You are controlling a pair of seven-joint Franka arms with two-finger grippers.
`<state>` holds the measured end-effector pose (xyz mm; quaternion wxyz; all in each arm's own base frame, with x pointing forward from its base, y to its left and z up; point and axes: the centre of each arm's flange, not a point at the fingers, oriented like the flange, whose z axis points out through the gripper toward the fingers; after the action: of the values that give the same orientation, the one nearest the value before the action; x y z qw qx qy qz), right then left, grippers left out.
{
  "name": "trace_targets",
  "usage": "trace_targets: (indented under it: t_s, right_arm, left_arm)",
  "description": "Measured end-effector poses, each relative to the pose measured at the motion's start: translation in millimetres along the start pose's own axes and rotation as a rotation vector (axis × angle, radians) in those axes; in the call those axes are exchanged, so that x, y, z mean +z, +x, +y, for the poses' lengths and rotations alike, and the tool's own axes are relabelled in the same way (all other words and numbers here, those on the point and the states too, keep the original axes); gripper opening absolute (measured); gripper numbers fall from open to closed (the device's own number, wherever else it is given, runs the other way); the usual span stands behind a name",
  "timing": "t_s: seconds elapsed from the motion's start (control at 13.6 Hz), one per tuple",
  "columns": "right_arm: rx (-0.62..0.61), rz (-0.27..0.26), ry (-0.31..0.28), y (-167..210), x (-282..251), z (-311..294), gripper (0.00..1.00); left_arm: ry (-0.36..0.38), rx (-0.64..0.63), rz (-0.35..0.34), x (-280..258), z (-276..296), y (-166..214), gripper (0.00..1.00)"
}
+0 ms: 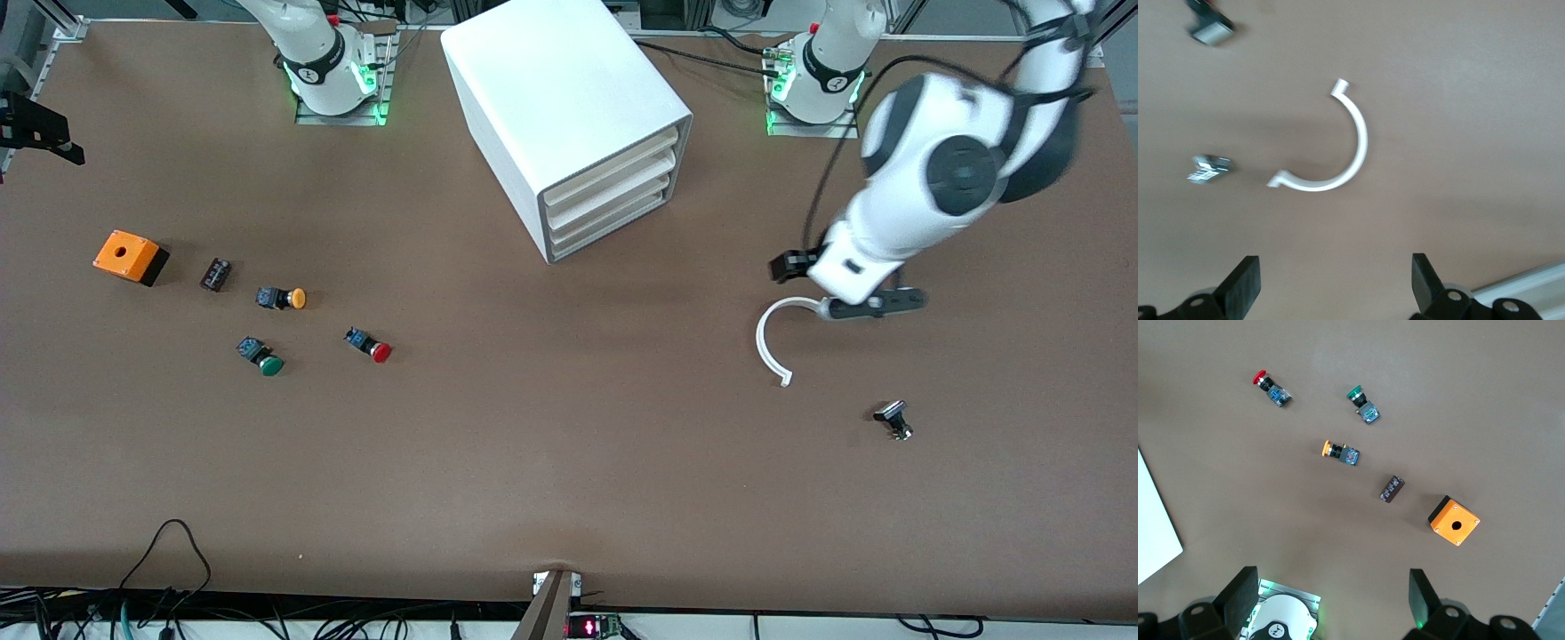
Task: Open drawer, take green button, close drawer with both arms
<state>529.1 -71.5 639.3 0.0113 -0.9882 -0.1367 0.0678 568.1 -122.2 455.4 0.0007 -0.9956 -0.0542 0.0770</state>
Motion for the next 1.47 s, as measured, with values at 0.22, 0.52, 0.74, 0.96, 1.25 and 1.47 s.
trace_targets:
  t_s: [0.22,0.52,0.74,0.96,1.25,1.47]
  right_arm:
    - [-0.003,0.016,-0.007,-2,9,-2,1.0]
    - [-0.008,0.029,-0.01,-7,19,-7,1.0]
    - [-0.012,0.031,-0.01,-8,18,-10,1.0]
    - [-0.029,0.032,-0.012,-5,18,-17,1.0]
    - [-0.071,0.031,-0.021,2,16,-40,1.0]
    - [-0.067,0.033,-0.021,2,16,-38,1.0]
  left_arm:
    - [-0.001,0.055,0.011,-60,-60,-6,1.0]
    - [0.043,0.105,0.057,-122,-85,-42,1.0]
    - [0.042,0.086,0.059,-143,-98,-65,1.0]
    - [0.041,0.085,0.06,-144,-98,-65,1.0]
    - [0.037,0.07,0.073,-136,-102,-52,1.0]
    - [0.031,0.05,0.103,-136,-113,-43,1.0]
